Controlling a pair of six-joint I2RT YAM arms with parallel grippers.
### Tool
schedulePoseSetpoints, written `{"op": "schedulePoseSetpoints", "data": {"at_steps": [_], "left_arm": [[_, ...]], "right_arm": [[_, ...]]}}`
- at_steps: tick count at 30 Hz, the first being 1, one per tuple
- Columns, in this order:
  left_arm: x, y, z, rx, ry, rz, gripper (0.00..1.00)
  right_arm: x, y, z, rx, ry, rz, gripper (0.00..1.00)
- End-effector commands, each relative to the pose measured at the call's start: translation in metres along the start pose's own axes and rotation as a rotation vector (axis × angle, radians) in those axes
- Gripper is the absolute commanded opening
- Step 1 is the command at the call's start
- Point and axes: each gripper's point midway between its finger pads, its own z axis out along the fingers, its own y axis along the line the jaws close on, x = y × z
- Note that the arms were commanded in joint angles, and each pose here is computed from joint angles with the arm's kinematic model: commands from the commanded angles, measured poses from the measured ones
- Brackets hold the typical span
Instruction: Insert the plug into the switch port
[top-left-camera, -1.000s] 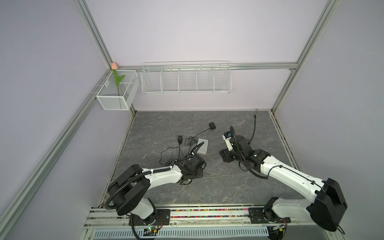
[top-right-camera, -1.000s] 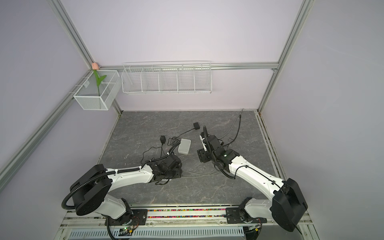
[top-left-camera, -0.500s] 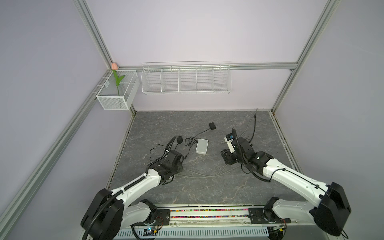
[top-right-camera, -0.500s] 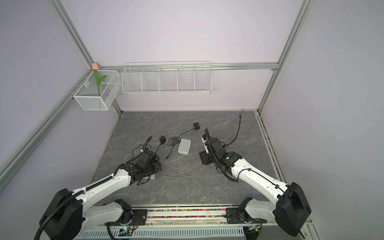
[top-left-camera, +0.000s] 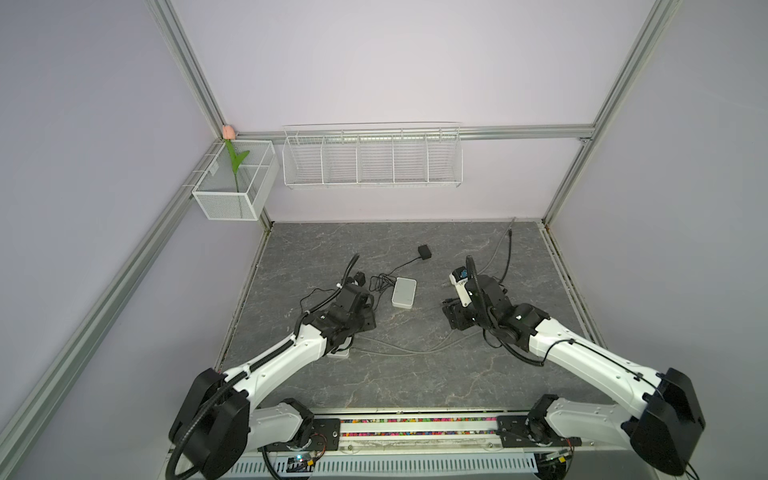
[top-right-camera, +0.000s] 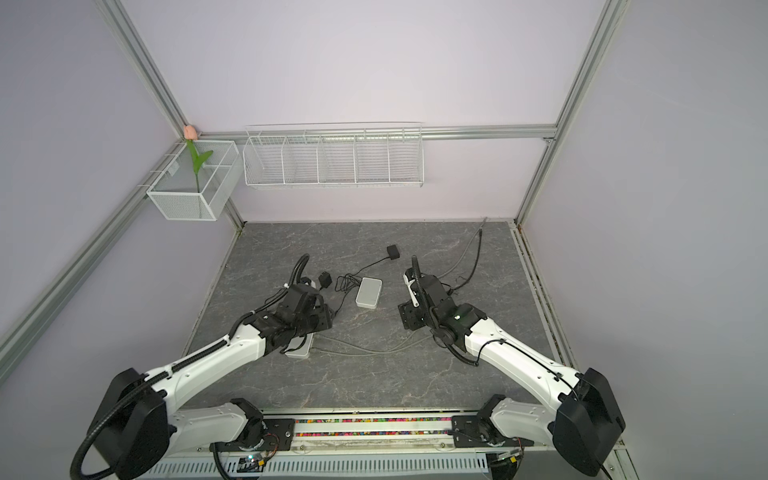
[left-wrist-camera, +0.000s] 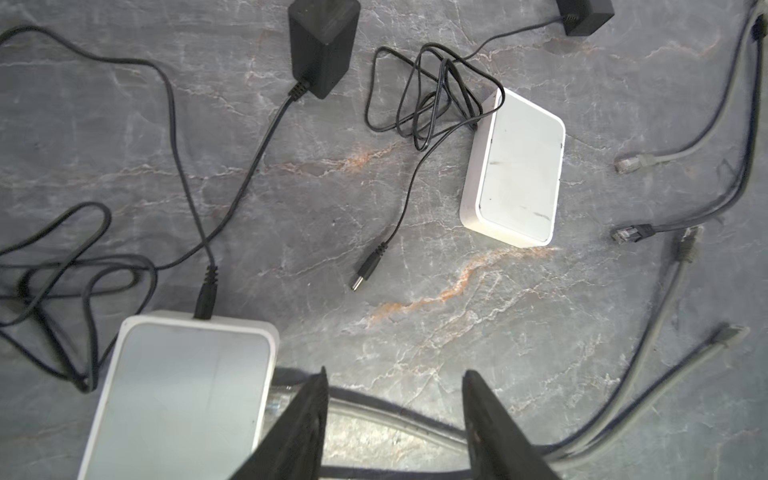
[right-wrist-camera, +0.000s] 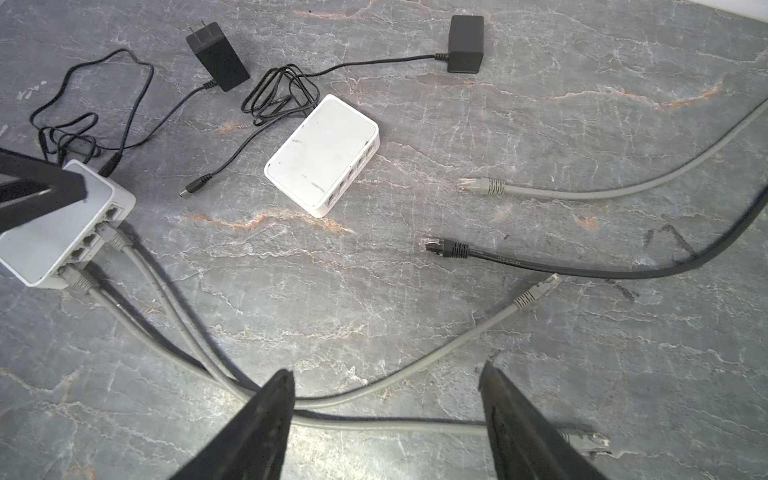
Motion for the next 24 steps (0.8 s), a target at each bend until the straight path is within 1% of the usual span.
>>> {"op": "schedulePoseSetpoints", "data": {"at_steps": [1, 4, 6, 12, 16, 19, 24], "left_arm": [[-0.015, -0.009, 0.013, -0.040, 0.014, 0.067, 0.52], [-0.025, -0.006, 0.029, -0.148, 0.069, 0.106, 0.52], [-0.029, -0.008, 0.044, -0.181, 0.102, 0.136, 0.52], [-0.036, -0.011, 0.080, -0.209, 0.156, 0.164, 0.51], [-0.044, -0.005, 0.095, -0.242, 0.174, 0.170, 0.47], [-0.046, -0.008, 0.102, -0.233, 0.189, 0.179, 0.45], [-0.040, -0.013, 0.116, -0.212, 0.225, 0.178, 0.41]], "right_arm": [[-0.002, 0.002, -0.011, -0.019, -0.016, 0.029, 0.74], [-0.001, -0.002, -0.018, -0.006, -0.023, 0.025, 0.74], [0.001, -0.005, -0.023, 0.001, -0.032, 0.022, 0.75], [0.007, -0.008, -0.028, 0.008, -0.038, 0.015, 0.75], [0.008, -0.009, -0.031, 0.006, -0.044, 0.006, 0.75], [0.008, -0.009, -0.032, 0.005, -0.052, 0.003, 0.75], [0.007, -0.010, -0.033, 0.008, -0.057, -0.001, 0.75]]}}
